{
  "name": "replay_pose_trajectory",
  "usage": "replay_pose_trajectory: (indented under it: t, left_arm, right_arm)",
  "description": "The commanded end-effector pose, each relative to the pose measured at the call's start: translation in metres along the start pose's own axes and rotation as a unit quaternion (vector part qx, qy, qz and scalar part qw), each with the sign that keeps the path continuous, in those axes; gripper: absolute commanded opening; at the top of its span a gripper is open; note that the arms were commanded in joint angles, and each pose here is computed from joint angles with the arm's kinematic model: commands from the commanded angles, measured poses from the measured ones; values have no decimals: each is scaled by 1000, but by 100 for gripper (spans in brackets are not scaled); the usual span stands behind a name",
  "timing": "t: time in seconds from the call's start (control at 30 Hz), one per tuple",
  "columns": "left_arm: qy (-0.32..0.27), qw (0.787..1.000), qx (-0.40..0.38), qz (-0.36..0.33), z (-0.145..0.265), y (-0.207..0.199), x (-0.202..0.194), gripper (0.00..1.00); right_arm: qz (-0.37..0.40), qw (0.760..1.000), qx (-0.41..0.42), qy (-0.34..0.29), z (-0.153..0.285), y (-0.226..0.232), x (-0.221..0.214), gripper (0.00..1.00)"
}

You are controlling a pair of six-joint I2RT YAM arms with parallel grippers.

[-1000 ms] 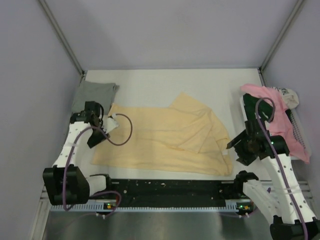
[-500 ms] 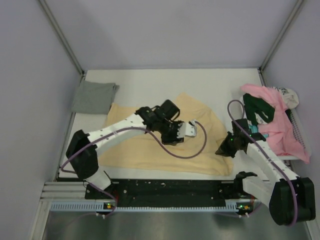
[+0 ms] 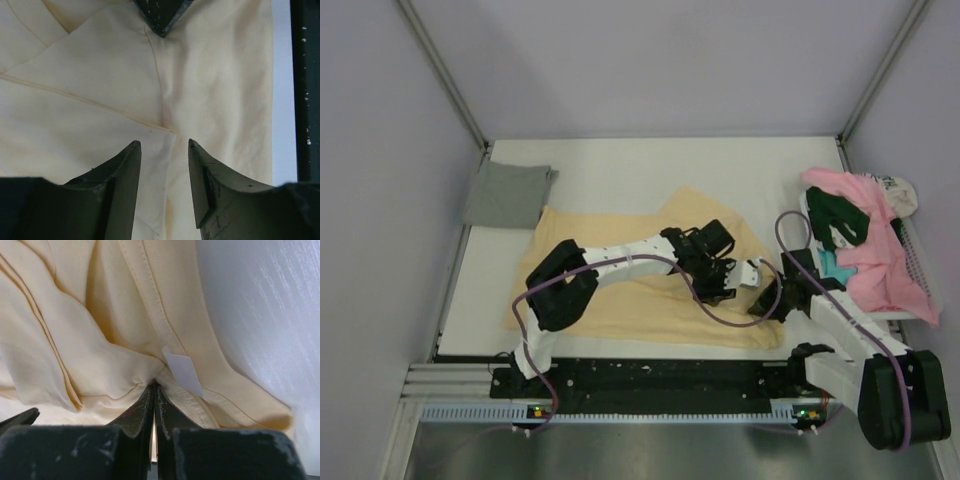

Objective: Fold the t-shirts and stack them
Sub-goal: Fold the flattened tshirt in 1/3 of the way

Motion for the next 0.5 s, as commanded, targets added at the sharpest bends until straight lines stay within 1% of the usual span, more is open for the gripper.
replay_pose_trajectory:
  t: [0.0,0.27,0.3,0.37,0.43,0.47]
  left_arm:
    - [5,1000,7,8,-13,9,6,45]
    - [31,999,-3,6,-28,12,-5,43]
    - [36,999,-1,7,-28,13,-6,41]
    - [45,999,4,10,-30,15,-9,32]
    - [46,999,5,8,-28,15,-7,18]
    - [46,999,4,7,-26,14,-7,14]
  right_arm:
    - [-13,998,-50,-26,-9,-21,-1,0]
    - [-12,998,-52,-32,-7,-21,-1,0]
    - [-12,998,-51,-33,-7,-21,-1,0]
    - [-13,998,-52,-34,-7,-21,-1,0]
    - [-13,998,-52,-36,-6,-21,0,0]
    - [-12,998,-52,-35,-6,-21,0,0]
Point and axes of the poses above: each gripper's point midway between its finger pads, its own z axis back along the fingers, its own y axis along the line the jaws close on, x = y × z, the point moved 6 cm from there along z, back along the fingers, and after that the axes turned 11 degrees about z, right-handed, at the moved point
